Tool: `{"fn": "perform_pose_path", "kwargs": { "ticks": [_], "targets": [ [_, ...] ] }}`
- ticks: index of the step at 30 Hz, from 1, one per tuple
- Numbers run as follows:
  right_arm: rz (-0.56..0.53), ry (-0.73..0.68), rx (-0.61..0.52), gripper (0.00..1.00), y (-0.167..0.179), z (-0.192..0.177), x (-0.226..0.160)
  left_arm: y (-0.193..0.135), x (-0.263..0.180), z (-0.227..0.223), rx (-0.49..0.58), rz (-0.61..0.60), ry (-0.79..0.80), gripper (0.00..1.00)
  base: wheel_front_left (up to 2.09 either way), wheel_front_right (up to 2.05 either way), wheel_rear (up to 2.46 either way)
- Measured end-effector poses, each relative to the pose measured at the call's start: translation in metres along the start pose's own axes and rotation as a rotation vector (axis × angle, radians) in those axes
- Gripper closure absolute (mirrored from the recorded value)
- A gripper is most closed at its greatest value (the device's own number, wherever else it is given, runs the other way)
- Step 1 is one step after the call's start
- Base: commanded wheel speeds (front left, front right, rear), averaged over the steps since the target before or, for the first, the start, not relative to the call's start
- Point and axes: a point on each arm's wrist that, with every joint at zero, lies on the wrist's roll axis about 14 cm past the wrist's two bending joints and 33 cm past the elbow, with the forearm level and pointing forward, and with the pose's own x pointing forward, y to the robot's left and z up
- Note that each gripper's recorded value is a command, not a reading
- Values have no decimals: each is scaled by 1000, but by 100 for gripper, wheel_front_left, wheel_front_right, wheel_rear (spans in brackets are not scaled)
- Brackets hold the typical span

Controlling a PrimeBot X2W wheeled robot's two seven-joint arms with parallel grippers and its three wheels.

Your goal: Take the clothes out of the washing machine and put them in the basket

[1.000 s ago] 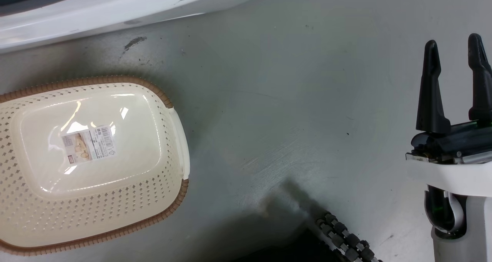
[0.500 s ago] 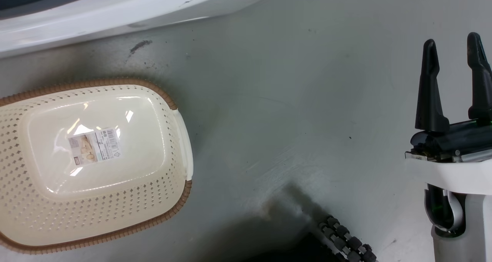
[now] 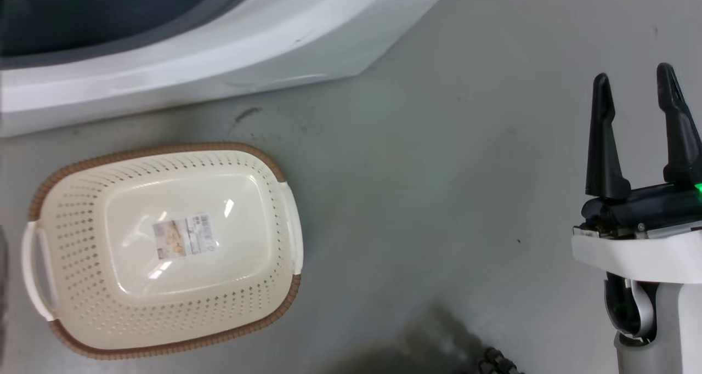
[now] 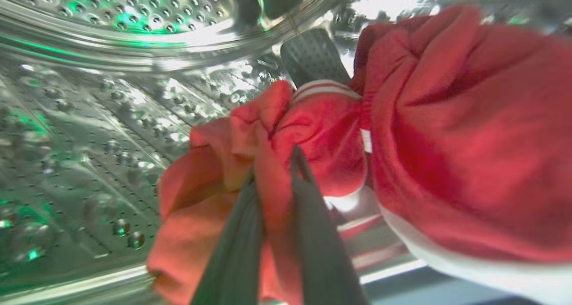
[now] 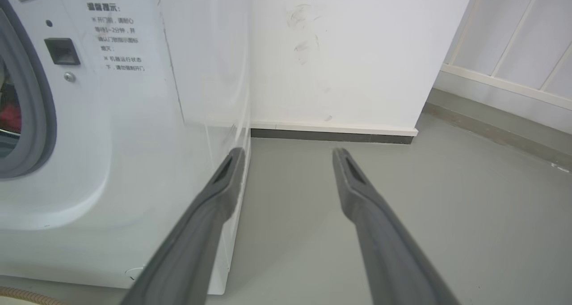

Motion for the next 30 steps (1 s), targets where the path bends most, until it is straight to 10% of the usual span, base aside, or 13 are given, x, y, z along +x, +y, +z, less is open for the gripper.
{"fn": "perform_pose_path", "kwargs": {
  "ticks": [30],
  "targets": [
    [107,-181,15,0,37,86,-59,-22,-208,47,-190,11,-514,100,0,0,0]
  ]
}}
